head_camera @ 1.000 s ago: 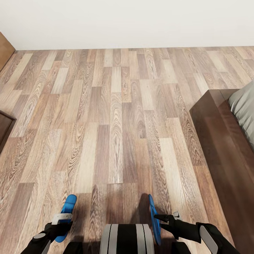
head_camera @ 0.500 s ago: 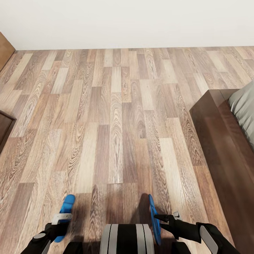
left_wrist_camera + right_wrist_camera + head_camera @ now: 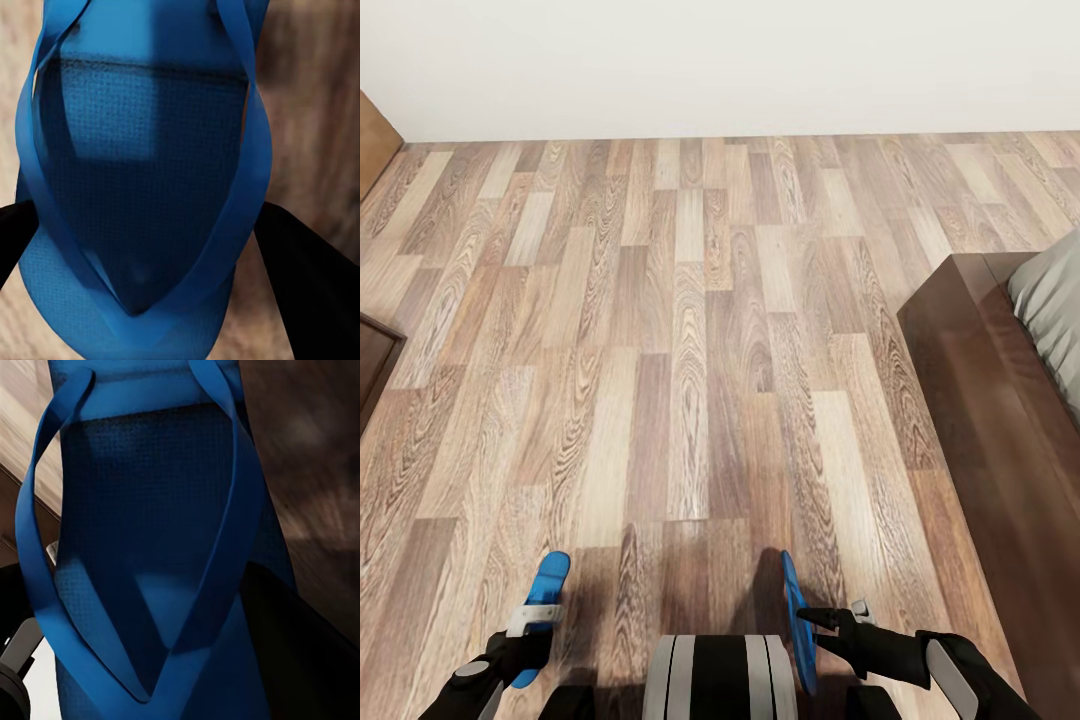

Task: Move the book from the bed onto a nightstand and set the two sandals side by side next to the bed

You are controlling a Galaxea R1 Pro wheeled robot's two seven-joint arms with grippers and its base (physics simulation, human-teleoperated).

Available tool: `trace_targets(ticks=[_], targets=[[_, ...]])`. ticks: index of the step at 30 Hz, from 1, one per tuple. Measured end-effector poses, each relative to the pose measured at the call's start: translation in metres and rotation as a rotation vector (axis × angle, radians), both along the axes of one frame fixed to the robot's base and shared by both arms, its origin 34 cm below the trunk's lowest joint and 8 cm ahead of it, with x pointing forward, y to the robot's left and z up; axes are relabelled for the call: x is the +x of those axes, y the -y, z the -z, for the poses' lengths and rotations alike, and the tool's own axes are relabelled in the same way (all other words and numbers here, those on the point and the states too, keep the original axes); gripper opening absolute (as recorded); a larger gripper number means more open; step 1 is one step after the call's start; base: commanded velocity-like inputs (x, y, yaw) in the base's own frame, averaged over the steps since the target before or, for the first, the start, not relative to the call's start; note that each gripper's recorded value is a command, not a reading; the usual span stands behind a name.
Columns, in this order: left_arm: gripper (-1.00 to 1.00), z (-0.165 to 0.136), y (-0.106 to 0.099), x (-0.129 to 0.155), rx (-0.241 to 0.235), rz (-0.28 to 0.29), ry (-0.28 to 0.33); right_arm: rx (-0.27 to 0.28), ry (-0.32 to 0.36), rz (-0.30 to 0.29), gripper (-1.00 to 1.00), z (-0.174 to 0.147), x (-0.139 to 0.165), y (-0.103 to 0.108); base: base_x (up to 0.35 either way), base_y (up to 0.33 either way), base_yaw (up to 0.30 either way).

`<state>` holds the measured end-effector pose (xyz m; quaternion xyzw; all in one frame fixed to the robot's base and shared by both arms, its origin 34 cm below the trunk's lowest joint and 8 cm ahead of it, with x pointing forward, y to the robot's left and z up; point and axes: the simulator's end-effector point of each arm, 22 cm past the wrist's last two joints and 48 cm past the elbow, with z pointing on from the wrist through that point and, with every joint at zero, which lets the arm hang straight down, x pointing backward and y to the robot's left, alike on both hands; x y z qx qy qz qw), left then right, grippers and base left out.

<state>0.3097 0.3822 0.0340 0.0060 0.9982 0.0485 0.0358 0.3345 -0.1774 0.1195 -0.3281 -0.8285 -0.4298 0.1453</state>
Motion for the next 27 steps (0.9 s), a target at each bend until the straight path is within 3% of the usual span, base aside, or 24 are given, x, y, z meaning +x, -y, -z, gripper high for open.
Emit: trace_targets(ticks=[27], targets=[[-1.00, -0.024, 0.001, 0.040, -0.002, -0.001, 0.089, -0.001, 0.091, 0.003, -1.00, -0.026, 0.033, 0.002, 0.000, 0.000, 0.000]])
